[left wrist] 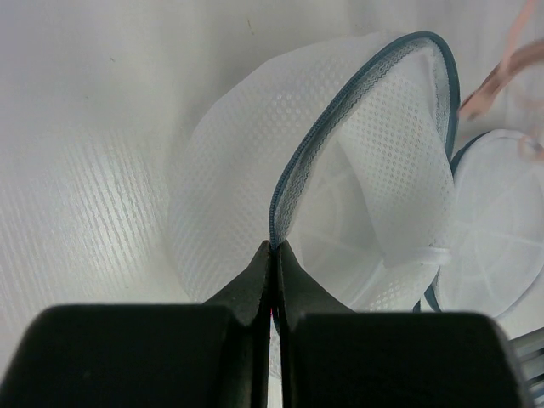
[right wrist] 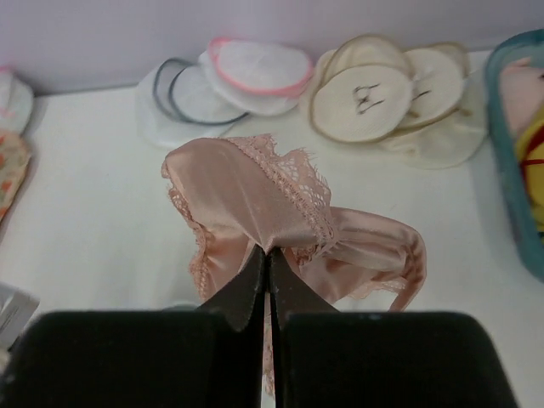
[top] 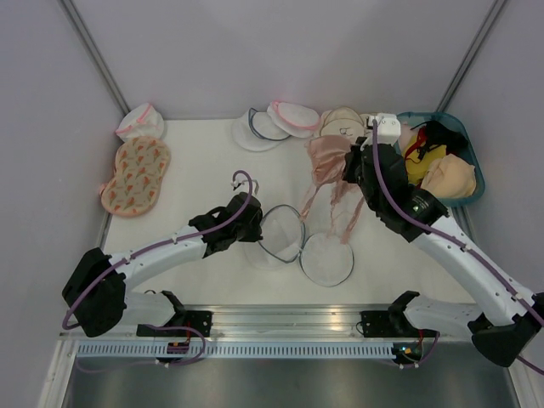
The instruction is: Unzip the laundry bag and remove the bra
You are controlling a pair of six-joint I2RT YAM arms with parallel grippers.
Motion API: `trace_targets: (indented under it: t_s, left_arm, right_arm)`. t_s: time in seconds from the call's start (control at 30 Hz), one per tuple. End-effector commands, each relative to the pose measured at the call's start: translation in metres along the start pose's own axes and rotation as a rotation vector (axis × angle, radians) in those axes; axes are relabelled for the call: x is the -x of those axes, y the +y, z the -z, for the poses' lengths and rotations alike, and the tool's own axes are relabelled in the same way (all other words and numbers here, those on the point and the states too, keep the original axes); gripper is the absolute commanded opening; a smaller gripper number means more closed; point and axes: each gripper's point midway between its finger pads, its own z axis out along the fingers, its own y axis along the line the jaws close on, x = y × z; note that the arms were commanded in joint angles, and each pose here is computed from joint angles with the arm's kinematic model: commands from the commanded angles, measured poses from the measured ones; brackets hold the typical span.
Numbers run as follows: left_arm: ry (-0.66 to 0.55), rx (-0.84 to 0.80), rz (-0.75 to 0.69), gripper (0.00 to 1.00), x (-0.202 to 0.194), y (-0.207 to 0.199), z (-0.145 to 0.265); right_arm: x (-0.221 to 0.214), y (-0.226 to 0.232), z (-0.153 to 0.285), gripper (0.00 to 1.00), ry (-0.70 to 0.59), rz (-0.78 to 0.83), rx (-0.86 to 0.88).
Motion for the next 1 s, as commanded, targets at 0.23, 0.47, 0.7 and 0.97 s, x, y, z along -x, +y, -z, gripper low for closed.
trace_targets:
  t_s: [0.23, 0.47, 0.7, 0.97]
  left_arm:
    - [-0.008, -0.007, 0.014, 0.02, 0.005, -0.002, 0.005]
    - [0.01, -0.012, 0.014, 0.02, 0.001, -0.001, 0.01]
    - [0.004, -0.002, 0.006, 0.02, 0.004, 0.001, 0.019]
    - [0.011, -0.008, 0.018, 0.02, 0.003, 0.0, 0.022]
  right_arm:
    - [0.14, -0.119, -0.008, 0.0, -0.319, -0.068, -0.527]
    - [0.22, -0.204, -0.025, 0.0, -0.475, -0.15, -0.731]
    - [0.237, -0.282, -0.066, 0.0, -0.461, -0.186, -0.846]
    - [0.134, -0.352, -0.163, 0.0, -0.246, -0.235, -0.871]
